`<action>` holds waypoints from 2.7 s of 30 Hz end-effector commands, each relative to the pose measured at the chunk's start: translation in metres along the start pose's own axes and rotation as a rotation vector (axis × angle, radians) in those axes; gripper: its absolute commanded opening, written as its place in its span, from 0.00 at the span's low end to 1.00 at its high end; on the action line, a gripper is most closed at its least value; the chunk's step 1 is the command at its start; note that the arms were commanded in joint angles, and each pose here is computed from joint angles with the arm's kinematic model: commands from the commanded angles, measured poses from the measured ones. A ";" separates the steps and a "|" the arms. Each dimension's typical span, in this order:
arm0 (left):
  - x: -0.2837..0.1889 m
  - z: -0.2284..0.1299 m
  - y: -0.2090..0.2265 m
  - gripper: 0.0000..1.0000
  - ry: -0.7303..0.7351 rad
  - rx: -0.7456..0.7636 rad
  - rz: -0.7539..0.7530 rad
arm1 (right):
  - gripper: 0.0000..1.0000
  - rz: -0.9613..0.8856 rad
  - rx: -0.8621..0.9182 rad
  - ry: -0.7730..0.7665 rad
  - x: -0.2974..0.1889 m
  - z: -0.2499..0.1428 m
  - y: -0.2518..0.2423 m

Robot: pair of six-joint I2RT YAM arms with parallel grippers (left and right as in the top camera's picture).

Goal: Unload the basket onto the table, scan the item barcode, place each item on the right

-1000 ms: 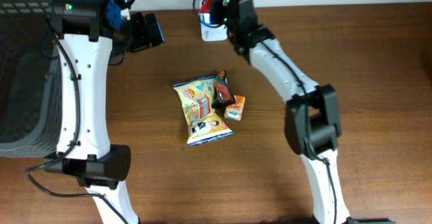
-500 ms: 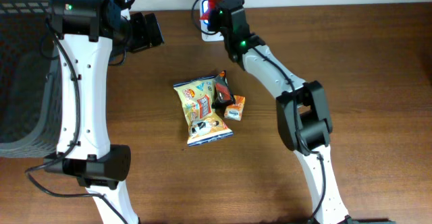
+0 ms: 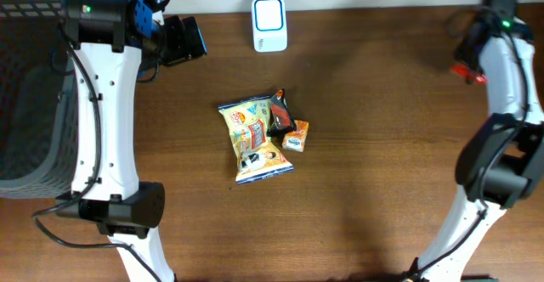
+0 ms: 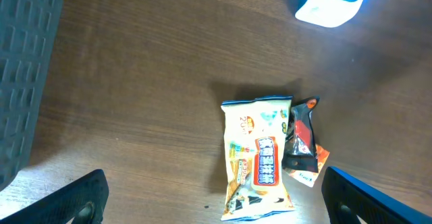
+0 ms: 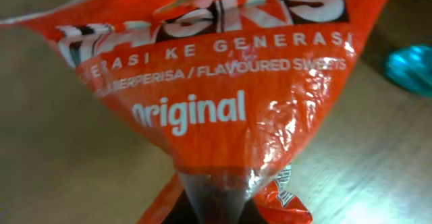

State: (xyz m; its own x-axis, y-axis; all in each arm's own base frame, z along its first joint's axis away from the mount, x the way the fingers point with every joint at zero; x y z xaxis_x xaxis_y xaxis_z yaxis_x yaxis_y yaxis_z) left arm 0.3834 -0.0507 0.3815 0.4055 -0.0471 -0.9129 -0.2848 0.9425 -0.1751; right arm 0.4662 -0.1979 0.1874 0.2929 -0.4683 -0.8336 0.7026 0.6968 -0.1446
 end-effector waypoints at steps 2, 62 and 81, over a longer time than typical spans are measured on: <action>-0.010 -0.001 0.002 0.99 -0.019 0.008 -0.011 | 0.04 -0.090 0.114 0.080 0.041 -0.002 -0.068; -0.010 -0.001 0.002 0.99 -0.019 0.008 -0.011 | 0.46 0.269 -0.795 0.535 -0.106 -0.271 0.177; -0.010 -0.001 0.002 0.99 -0.019 0.008 -0.011 | 0.40 0.148 -0.911 0.330 -0.173 -0.288 0.211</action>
State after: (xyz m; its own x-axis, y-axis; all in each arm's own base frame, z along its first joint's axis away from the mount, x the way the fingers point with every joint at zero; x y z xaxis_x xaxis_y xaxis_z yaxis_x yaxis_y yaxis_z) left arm 0.3834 -0.0507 0.3816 0.4059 -0.0468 -0.9127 -0.2849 0.9425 -0.1750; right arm 0.3730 0.1859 0.1570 -0.0322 -0.1188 -0.9924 -0.2124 0.9711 -0.1093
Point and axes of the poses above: each gripper's point midway between its finger pads, its own x axis out along the fingers, its own y axis along the line the jaws close on, z = x × y, the point moved 9 cm from there along -x, back along the fingers, and after that the axes turned 3 degrees about -x, right-handed, at the moved point
